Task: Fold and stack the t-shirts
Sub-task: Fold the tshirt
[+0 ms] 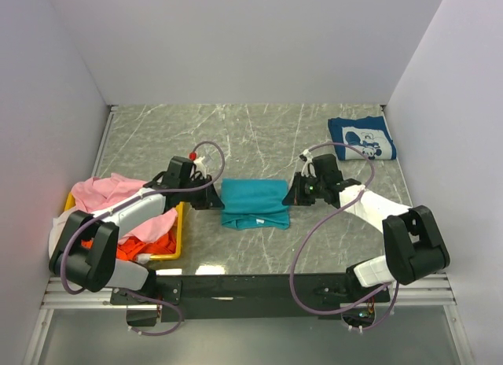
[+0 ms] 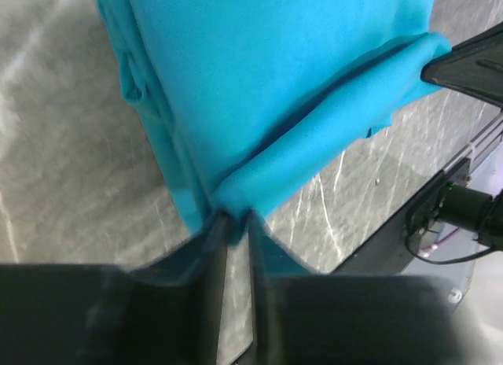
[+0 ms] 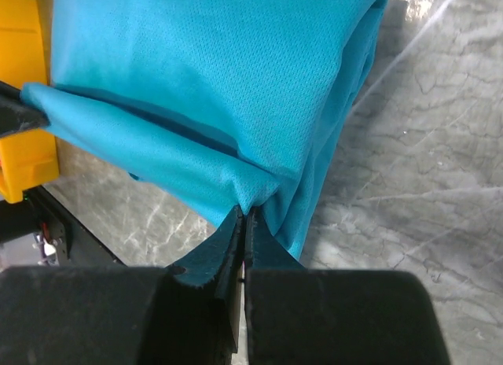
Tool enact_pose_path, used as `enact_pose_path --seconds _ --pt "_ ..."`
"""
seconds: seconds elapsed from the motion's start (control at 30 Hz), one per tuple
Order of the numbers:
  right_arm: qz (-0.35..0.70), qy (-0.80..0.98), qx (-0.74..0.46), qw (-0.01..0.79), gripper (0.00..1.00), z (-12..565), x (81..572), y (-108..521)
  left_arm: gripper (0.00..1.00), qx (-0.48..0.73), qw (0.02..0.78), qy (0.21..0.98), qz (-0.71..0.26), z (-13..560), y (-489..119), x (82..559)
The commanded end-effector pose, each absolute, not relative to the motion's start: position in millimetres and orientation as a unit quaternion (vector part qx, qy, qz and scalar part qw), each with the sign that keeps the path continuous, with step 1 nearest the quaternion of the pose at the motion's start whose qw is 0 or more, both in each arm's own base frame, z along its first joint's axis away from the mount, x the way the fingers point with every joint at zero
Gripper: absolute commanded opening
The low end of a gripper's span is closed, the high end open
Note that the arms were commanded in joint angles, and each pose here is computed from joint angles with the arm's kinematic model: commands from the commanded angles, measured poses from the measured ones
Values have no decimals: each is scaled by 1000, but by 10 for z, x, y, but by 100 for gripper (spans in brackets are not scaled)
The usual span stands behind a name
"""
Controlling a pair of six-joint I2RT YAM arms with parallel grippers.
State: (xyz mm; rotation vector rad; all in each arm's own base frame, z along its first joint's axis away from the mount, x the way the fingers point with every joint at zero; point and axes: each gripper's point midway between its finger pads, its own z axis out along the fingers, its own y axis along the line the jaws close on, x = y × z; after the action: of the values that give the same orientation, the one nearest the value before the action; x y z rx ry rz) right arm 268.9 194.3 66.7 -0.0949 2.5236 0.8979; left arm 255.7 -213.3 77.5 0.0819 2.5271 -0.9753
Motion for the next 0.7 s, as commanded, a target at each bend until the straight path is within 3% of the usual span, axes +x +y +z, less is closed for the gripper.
enact_pose_path --seconds 0.0,0.07,0.2,0.4,0.67 --pt "311 919 -43 238 2 675 2641 1913 25 45 189 916 -352 761 -2131 2413" --pt "305 922 -46 234 4 650 2604 1908 31 53 179 915 -356 779 -2149 2346" --pt "297 927 -52 222 21 622 2524 1902 51 61 165 917 -357 834 -2134 2242" --pt "281 935 -73 202 41 653 2352 1914 56 68 205 907 -361 1234 -2195 2458" --pt "257 933 -63 245 48 1087 2251 1750 61 81 272 880 -381 1852 -2395 2944"
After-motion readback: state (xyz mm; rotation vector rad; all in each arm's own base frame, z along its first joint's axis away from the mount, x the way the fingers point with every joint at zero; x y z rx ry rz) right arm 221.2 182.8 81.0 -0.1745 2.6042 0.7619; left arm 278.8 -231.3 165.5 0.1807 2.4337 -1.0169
